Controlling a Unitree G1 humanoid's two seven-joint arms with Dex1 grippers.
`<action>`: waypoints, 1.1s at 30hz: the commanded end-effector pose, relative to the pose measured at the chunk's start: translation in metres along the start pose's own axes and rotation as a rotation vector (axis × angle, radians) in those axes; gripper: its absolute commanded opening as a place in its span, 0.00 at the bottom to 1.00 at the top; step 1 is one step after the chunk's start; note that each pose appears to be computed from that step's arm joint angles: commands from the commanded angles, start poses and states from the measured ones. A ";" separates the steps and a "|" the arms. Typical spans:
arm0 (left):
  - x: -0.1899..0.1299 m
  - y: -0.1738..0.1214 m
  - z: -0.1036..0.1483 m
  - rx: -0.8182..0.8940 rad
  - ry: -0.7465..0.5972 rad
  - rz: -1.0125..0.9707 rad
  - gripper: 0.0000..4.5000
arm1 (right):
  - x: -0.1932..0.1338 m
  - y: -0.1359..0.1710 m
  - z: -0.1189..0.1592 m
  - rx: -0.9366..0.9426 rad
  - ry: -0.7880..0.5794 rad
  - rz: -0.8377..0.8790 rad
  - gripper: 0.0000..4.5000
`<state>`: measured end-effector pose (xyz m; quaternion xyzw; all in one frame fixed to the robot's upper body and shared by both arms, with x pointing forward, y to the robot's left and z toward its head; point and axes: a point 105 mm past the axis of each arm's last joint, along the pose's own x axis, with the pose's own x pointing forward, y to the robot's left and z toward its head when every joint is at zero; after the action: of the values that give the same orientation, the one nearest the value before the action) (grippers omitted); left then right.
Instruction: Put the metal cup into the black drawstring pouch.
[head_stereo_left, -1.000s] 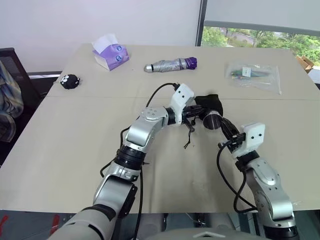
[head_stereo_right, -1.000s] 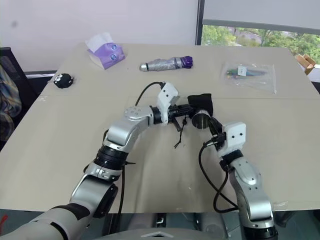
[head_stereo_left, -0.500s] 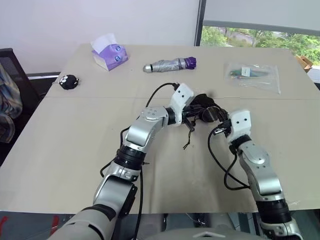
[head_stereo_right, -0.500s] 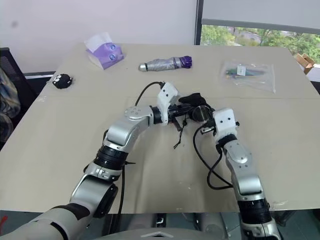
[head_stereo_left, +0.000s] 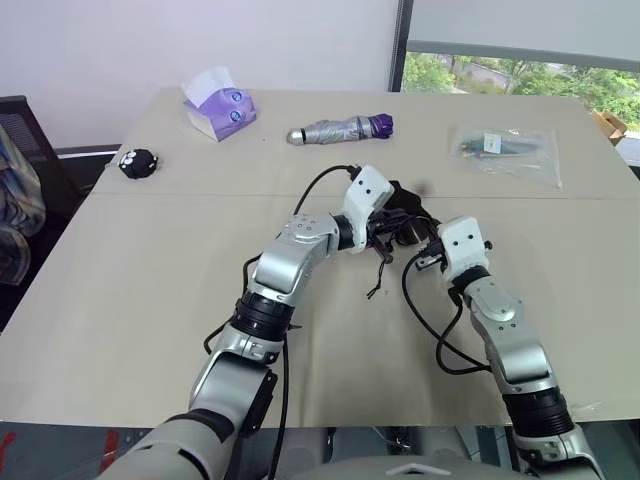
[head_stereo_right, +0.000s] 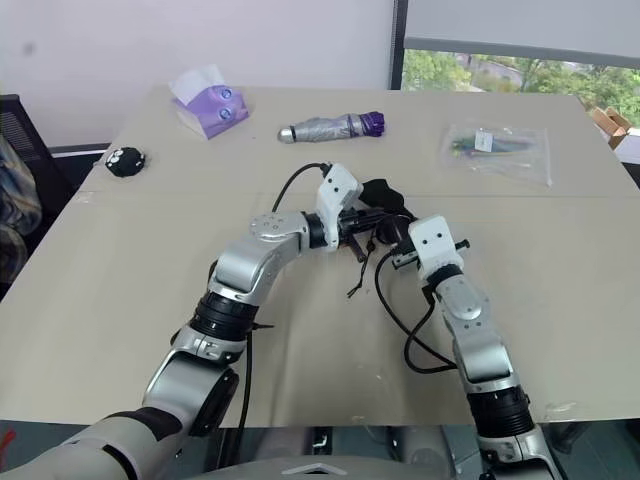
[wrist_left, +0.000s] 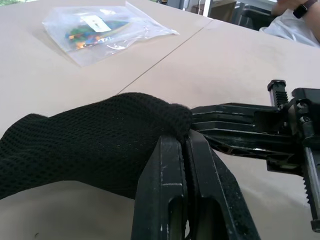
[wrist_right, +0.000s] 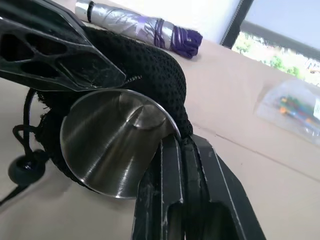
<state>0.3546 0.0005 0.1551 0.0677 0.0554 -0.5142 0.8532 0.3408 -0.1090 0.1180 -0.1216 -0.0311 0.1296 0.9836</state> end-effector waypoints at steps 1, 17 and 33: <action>0.001 -0.011 0.016 0.042 -0.051 -0.039 0.00 | 0.003 -0.008 0.031 0.074 -0.077 -0.071 0.02; 0.001 0.003 0.025 0.026 -0.099 0.019 0.00 | 0.004 0.003 0.085 0.413 -0.209 0.027 0.02; 0.007 0.040 0.034 -0.266 -0.159 0.169 0.00 | -0.057 0.009 0.035 0.238 -0.057 0.310 0.25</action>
<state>0.3943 0.0129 0.1746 -0.0789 0.0707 -0.4229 0.9000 0.2890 -0.1170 0.1426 0.0014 -0.0186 0.2567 0.9663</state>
